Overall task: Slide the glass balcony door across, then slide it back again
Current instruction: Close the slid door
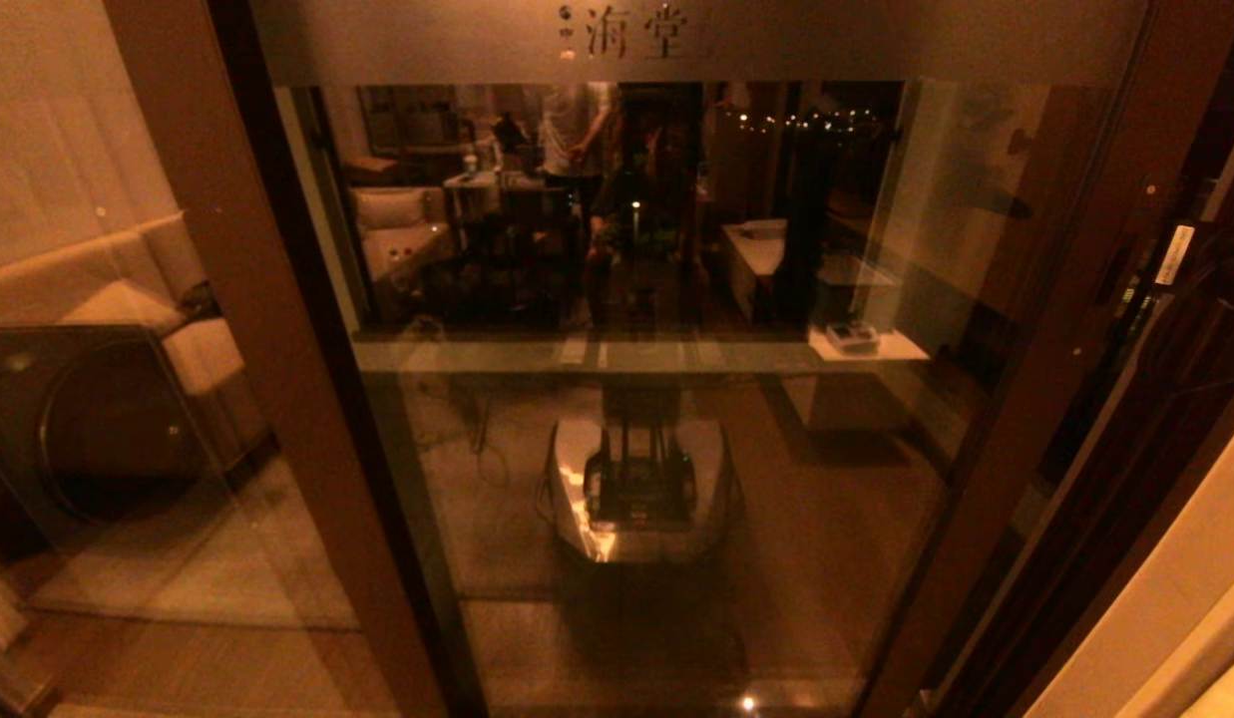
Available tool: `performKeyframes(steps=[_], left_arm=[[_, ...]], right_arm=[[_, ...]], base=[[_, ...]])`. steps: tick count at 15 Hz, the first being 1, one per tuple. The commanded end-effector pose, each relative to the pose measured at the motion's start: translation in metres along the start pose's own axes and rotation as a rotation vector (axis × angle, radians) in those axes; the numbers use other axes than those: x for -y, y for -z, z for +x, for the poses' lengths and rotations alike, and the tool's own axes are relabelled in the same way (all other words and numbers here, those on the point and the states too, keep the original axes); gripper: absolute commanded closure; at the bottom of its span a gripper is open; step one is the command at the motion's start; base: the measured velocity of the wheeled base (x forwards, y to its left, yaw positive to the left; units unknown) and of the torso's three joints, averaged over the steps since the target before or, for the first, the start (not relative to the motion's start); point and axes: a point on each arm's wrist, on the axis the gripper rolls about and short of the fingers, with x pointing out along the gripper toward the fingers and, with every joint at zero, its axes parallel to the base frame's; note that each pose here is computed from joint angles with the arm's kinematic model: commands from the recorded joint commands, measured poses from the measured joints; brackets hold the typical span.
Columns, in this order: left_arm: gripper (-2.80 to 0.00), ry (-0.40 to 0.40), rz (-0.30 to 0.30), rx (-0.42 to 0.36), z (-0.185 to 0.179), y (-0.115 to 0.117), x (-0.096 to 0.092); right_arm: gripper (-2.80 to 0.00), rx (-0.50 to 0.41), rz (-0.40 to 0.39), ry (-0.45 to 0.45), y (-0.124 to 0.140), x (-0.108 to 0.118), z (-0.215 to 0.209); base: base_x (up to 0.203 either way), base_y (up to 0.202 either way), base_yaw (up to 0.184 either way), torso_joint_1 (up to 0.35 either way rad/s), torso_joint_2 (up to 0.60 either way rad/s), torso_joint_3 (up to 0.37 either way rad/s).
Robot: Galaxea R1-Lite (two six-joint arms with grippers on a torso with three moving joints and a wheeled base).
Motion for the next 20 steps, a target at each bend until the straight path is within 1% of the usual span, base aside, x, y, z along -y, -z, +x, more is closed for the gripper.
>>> performKeyframes(steps=[1, 3, 4, 5, 6, 8, 10, 11, 12, 13, 15, 18, 20], left_arm=[[0.00, 0.000, 0.000, -0.021, 0.001, 0.006, 0.000], [0.00, 0.000, 0.000, -0.021, 0.001, 0.006, 0.000], [0.00, -0.002, 0.000, -0.021, 0.001, 0.006, 0.000], [0.00, -0.001, 0.000, -0.021, 0.001, 0.006, 0.000], [0.00, -0.001, 0.000, -0.021, 0.001, 0.006, 0.000], [0.00, 0.000, 0.000, -0.021, 0.001, 0.006, 0.000], [0.00, -0.001, 0.000, -0.021, 0.001, 0.006, 0.000], [0.00, 0.000, 0.000, -0.021, 0.001, 0.006, 0.000], [0.00, -0.002, 0.000, -0.021, 0.001, 0.006, 0.000], [0.00, 0.000, 0.000, -0.021, 0.001, 0.006, 0.000], [0.00, -0.002, 0.000, -0.020, 0.001, 0.006, 0.000], [0.00, -0.001, 0.000, -0.020, 0.001, 0.006, 0.000], [0.00, 0.000, 0.000, -0.021, 0.001, 0.006, 0.000]], right_arm=[[0.00, 0.023, -0.013, 0.005, -0.006, 0.001, -0.004], [0.00, 0.010, -0.020, 0.015, 0.001, 0.002, 0.005], [0.00, 0.008, -0.023, 0.023, 0.007, 0.003, 0.016], [0.00, 0.051, -0.010, 0.037, 0.009, 0.006, 0.029], [0.00, 0.066, -0.011, 0.054, 0.016, 0.009, 0.044], [0.00, 0.080, -0.038, 0.081, 0.033, 0.016, 0.068], [0.00, 0.079, -0.047, 0.079, 0.038, 0.019, 0.065], [0.00, 0.082, -0.046, 0.041, 0.037, 0.018, 0.059], [0.00, 0.076, -0.047, -0.016, 0.037, 0.017, 0.054], [0.00, 0.075, -0.048, -0.047, 0.038, 0.014, 0.050], [0.00, 0.078, -0.049, -0.074, 0.038, 0.006, 0.046], [0.00, 0.083, -0.047, -0.073, 0.035, 0.004, 0.050], [0.00, 0.064, -0.049, -0.017, 0.037, 0.002, 0.060]], base=[[0.000, 0.000, 0.000, 0.000, 0.00, 0.000], [0.000, 0.000, 0.000, 0.000, 0.00, 0.000], [0.000, 0.000, 0.000, 0.000, 0.00, 0.000], [0.000, 0.000, 0.000, 0.000, 0.00, 0.000], [0.000, 0.000, 0.000, 0.000, 0.00, 0.000], [0.000, 0.000, 0.000, 0.000, 0.00, 0.000], [0.000, 0.000, 0.000, 0.000, 0.00, 0.000], [0.000, 0.000, 0.000, 0.000, 0.00, 0.000], [0.000, 0.000, 0.000, 0.000, 0.00, 0.000], [0.000, 0.000, 0.000, 0.000, 0.00, 0.000], [0.000, 0.000, 0.000, 0.000, 0.00, 0.000], [0.000, 0.000, 0.000, 0.000, 0.00, 0.000], [0.000, 0.000, 0.000, 0.000, 0.00, 0.000]])
